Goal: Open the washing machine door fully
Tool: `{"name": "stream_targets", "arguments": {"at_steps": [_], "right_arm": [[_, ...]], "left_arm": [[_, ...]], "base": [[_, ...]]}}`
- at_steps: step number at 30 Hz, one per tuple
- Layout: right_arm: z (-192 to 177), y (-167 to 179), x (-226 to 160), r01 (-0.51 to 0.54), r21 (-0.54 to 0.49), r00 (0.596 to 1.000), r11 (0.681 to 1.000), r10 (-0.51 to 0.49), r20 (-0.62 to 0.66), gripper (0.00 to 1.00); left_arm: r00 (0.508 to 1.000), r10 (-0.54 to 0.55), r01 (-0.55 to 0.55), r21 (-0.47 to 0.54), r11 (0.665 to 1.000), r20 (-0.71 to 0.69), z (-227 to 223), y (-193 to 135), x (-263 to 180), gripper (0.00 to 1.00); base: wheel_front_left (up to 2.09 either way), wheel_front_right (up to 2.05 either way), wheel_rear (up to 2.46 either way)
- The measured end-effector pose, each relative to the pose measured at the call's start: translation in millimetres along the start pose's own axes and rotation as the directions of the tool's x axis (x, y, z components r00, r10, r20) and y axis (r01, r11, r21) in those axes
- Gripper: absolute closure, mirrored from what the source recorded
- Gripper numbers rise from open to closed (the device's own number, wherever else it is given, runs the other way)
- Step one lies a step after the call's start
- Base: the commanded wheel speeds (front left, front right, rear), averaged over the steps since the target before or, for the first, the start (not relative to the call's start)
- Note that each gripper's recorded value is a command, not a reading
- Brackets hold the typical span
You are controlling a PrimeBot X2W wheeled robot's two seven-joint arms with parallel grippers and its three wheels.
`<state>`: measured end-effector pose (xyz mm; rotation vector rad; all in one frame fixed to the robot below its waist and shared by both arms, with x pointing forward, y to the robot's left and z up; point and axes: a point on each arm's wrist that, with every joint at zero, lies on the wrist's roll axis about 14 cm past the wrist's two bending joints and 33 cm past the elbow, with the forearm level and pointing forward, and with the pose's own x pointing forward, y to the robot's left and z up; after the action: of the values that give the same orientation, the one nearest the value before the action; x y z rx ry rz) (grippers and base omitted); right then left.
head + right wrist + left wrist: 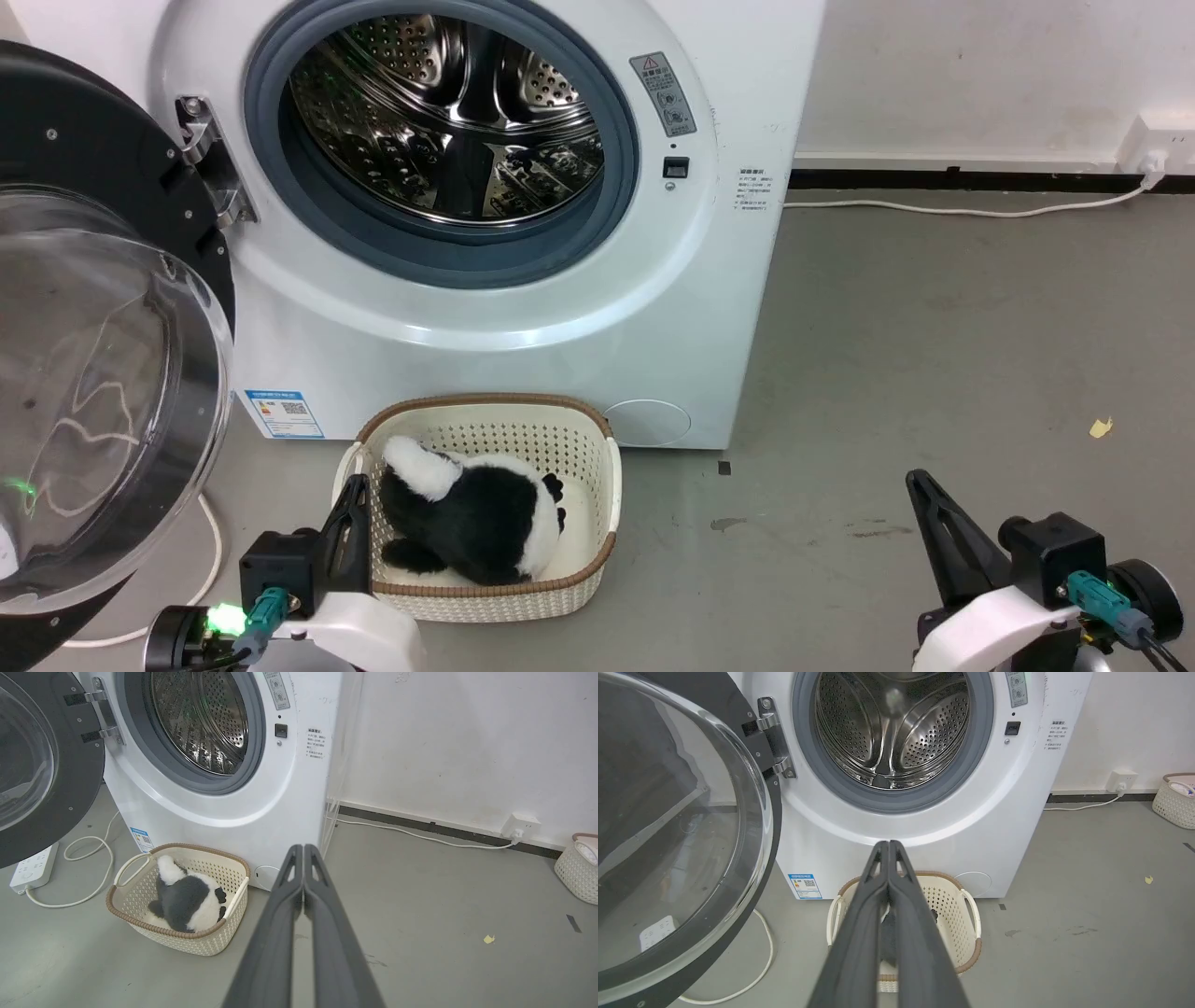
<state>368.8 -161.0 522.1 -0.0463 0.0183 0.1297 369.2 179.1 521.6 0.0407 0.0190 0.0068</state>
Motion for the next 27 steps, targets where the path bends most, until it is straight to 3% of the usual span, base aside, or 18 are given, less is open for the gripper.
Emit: {"name": "stream_targets", "arguments": {"at_steps": [27], "right_arm": [[0.1,0.0,0.0,0.000,0.000,1.000,1.000,0.000,0.000,1.00]], "left_arm": [[1.000,-0.001,0.001,0.000,1.000,0.000,0.0,-0.1,0.0,1.00]], "base": [[0.00,0.00,0.00]]}}
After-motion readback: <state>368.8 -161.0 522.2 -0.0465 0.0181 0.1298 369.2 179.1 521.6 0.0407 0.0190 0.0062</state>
